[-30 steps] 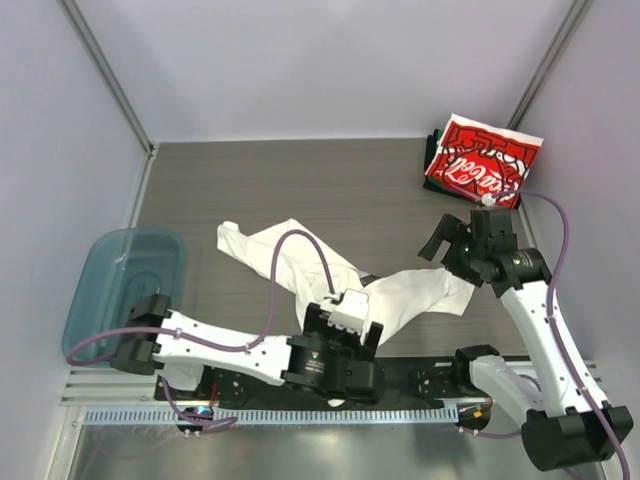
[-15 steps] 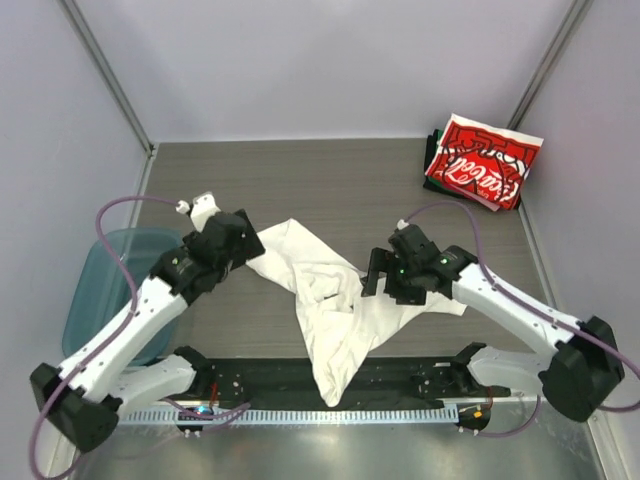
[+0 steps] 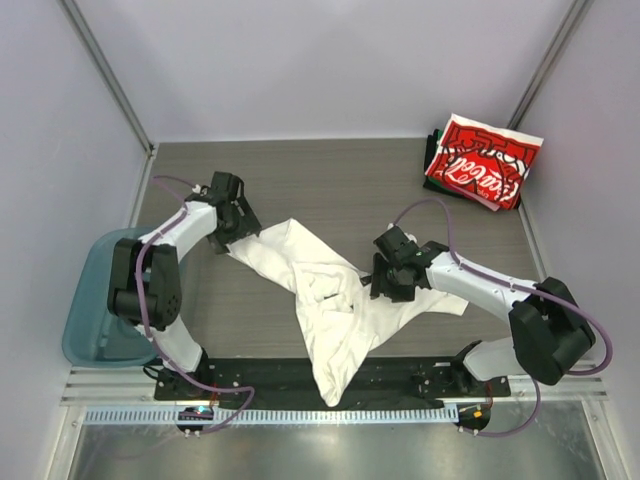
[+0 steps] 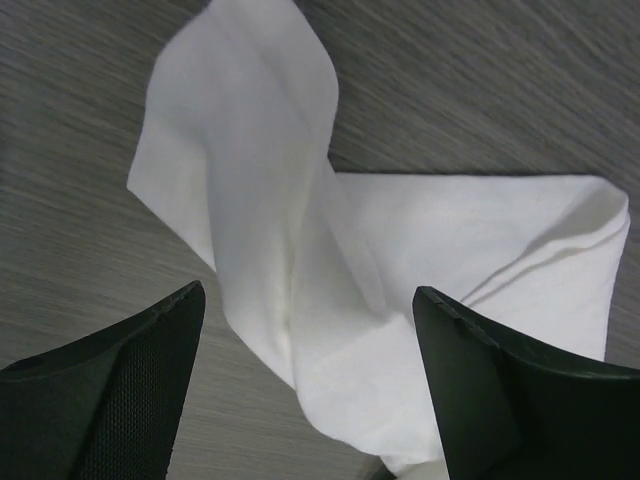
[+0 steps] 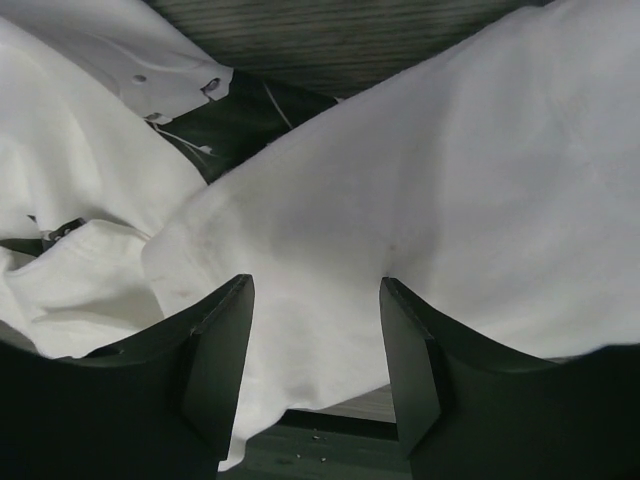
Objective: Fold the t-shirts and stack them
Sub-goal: Flatten the tshirt out
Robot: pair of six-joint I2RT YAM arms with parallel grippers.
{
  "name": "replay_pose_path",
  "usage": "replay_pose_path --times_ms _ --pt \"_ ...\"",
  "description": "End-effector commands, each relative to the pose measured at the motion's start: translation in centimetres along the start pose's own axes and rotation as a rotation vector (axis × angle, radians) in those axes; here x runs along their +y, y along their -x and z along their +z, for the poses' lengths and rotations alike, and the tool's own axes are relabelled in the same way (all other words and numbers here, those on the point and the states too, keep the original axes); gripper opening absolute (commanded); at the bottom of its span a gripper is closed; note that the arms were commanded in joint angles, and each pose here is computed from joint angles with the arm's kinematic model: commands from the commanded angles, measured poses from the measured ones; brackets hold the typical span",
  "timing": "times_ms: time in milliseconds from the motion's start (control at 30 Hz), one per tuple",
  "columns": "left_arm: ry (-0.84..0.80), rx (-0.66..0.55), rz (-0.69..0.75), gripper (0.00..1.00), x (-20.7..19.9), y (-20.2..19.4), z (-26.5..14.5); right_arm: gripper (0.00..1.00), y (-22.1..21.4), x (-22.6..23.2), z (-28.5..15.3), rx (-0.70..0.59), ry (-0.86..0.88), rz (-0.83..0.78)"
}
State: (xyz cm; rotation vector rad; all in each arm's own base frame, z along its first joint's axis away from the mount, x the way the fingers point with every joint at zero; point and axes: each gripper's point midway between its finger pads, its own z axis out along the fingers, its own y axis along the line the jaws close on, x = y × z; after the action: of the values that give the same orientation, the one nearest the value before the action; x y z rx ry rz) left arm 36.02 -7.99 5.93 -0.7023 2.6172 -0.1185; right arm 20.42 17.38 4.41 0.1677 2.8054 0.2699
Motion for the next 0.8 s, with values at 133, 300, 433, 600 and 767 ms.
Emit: replay_pose_path --times_ms 133,300,433,600,767 --pt "-0.054 -0.181 -0.034 0.81 -1.7 8.1 -1.9 0.59 2.0 -1.4 0.2 -0.060 -0.017 -0.017" --pt "0.023 -0.161 -0.001 0.68 -1.5 9.8 -0.1 0.59 2.1 -0.8 0.4 -0.047 0.010 -0.024" --pt "0.111 -0.147 0.025 0.65 -0.4 10.0 1.9 0.58 2.2 -0.6 0.5 -0.040 0.023 -0.026" --pt "0.165 -0.091 0.021 0.64 0.8 8.5 4.6 0.58 2.0 -0.5 0.5 -0.036 0.034 -0.030" --pt "0.182 -0.069 0.013 0.63 1.1 7.7 6.8 0.58 1.4 -1.0 0.6 -0.024 0.034 -0.030"
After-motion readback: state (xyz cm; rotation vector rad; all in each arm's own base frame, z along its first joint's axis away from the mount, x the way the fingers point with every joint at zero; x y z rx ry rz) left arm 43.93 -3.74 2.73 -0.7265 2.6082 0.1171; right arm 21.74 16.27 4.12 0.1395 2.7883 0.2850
